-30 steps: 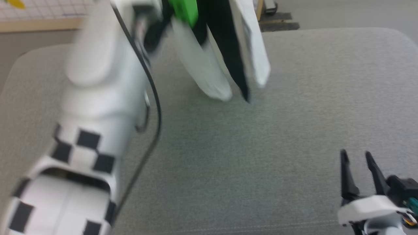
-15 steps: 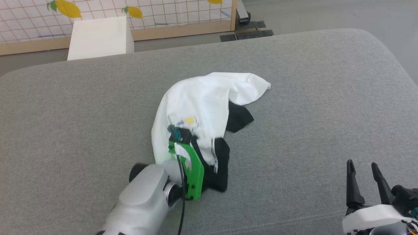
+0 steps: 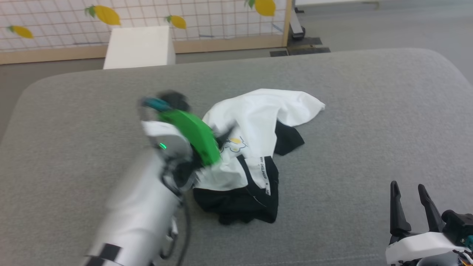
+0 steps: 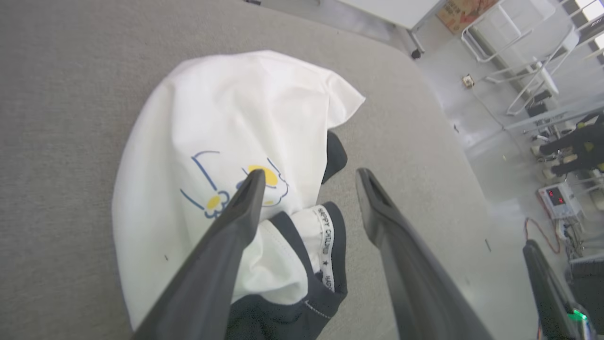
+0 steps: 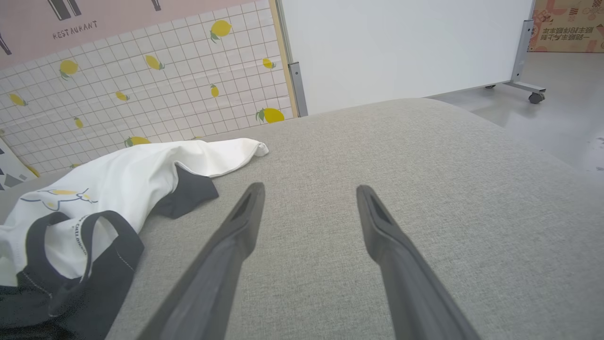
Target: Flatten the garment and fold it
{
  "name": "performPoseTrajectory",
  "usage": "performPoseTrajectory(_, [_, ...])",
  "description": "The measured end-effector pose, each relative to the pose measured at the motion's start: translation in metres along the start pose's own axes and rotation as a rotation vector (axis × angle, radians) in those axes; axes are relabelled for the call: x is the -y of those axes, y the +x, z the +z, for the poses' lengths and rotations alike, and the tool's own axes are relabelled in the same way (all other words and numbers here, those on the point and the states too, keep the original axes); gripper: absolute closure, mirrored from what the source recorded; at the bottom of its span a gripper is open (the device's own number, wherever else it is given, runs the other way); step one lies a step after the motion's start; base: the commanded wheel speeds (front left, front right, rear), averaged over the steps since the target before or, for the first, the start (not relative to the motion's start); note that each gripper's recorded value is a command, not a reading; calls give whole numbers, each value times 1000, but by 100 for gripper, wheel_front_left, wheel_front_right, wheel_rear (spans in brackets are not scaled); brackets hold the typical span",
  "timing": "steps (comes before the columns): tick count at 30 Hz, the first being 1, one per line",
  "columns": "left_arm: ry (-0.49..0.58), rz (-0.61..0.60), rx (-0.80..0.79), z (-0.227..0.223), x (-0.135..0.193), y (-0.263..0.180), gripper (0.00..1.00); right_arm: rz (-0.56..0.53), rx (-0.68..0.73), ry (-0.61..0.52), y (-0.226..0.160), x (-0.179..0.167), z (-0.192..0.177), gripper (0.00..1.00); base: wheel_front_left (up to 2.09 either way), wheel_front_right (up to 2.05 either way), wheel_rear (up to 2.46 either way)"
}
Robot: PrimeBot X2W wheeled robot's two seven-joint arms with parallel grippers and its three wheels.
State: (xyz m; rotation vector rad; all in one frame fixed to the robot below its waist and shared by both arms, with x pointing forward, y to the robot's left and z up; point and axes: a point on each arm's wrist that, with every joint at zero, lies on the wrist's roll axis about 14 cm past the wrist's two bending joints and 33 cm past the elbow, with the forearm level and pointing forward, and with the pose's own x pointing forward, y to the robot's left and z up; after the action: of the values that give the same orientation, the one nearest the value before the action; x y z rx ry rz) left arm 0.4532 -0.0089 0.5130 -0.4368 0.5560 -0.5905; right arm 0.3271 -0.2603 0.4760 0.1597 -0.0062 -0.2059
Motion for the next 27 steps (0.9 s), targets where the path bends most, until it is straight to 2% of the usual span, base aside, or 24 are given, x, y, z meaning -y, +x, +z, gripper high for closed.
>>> performPoseTrajectory(2, [-21, 22, 174, 45, -11, -19, 0, 26, 10, 4, 3, -8, 3, 0, 0, 0, 0])
performPoseTrajectory(6, [3, 83, 518, 111, -38, -74, 0, 81, 14, 5, 7, -27, 4, 0, 0, 0, 0])
performPoseTrajectory(9, [42, 152, 653, 113, -61, -109, 0, 113, 15, 7, 10, -38, 4, 0, 0, 0, 0])
performPoseTrajectory(13, [162, 275, 791, 96, -87, -150, 0, 146, 12, 8, 14, -49, 3, 0, 0, 0, 0])
performPoseTrajectory(20, [365, 372, 763, 57, -93, -171, 0, 202, -68, 2, 26, -70, -11, 0, 0, 0, 0])
performPoseTrajectory(27, [344, 450, 775, 40, -103, -180, 0, 273, -165, -2, 63, -104, -13, 0, 0, 0, 0])
